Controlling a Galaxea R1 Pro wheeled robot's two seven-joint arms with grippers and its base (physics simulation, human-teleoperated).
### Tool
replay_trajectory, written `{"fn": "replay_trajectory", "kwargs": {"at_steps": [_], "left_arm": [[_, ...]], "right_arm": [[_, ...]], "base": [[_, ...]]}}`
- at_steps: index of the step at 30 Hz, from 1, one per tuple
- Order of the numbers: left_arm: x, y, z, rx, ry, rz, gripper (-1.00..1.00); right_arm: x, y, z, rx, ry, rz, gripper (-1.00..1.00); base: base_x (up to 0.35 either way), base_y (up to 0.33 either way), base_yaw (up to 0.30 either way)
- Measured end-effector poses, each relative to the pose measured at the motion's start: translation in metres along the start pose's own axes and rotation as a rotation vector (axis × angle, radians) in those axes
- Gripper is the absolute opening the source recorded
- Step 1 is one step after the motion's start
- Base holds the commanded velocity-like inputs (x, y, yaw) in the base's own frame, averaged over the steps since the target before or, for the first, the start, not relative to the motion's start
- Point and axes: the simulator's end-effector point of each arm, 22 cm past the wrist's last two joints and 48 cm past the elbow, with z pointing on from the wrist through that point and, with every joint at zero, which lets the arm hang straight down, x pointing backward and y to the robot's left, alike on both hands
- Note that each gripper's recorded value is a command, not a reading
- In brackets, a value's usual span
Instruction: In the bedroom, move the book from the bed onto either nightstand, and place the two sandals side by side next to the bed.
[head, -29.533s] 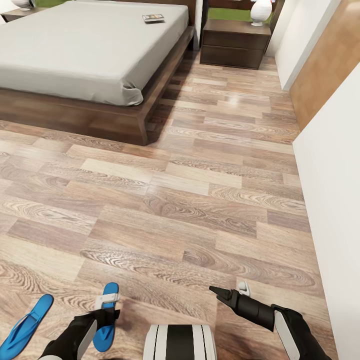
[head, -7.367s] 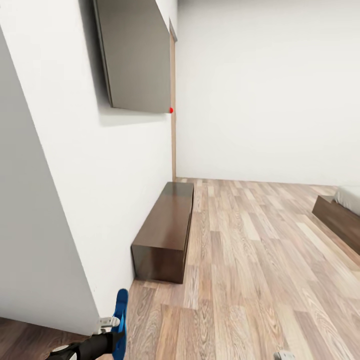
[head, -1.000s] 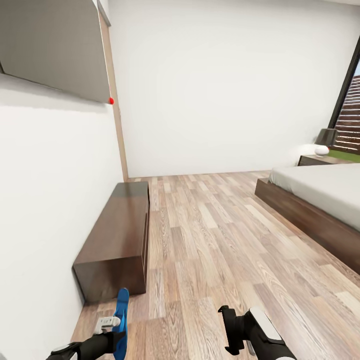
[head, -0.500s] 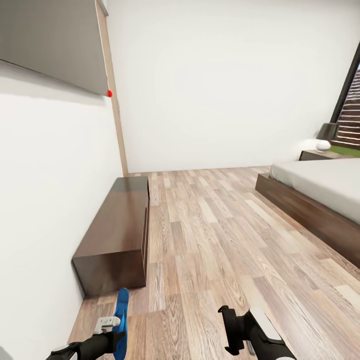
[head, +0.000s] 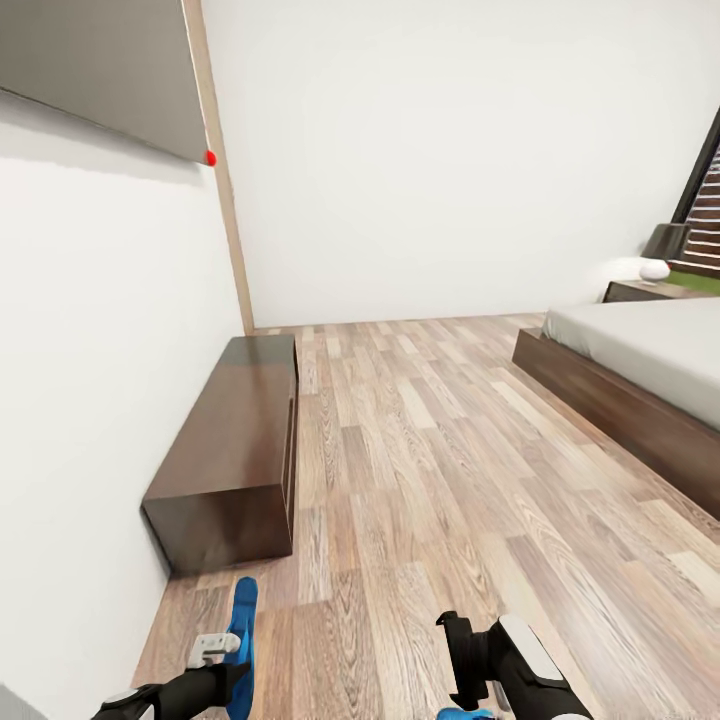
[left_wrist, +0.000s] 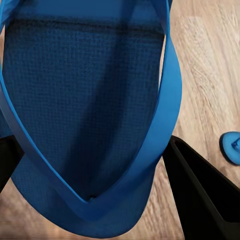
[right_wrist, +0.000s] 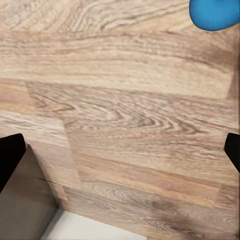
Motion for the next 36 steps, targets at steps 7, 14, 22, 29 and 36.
{"fn": "replay_trajectory", "kwargs": {"at_steps": [7,14,22,29,36], "left_arm": [[0.013,0.005,0.005,-0.004,0.025,-0.013,-1.0],[0.026,0.009,0.009,-0.009,0.05,-0.026,-1.0],[0.041,0.014,0.014,-0.014,0.079,-0.04,-1.0],[0.054,0.019,0.018,-0.019,0.104,-0.053,-1.0],[0.067,0.023,0.021,-0.023,0.129,-0.066,-1.0]], "right_arm": [[-0.002,-0.011,0.01,0.027,0.002,0.008,1.0],[-0.004,-0.022,0.019,0.054,0.004,0.015,1.0],[-0.006,-0.035,0.029,0.085,0.005,0.023,1.0],[-0.008,-0.046,0.038,0.113,0.005,0.034,1.0],[-0.022,-0.059,0.046,0.141,-0.051,0.081,1.0]], "base": [[0.0,0.0,0.0],[0.0,0.0,0.0],[0.0,0.0,0.0],[0.0,0.0,0.0],[0.0,0.0,0.0]]}}
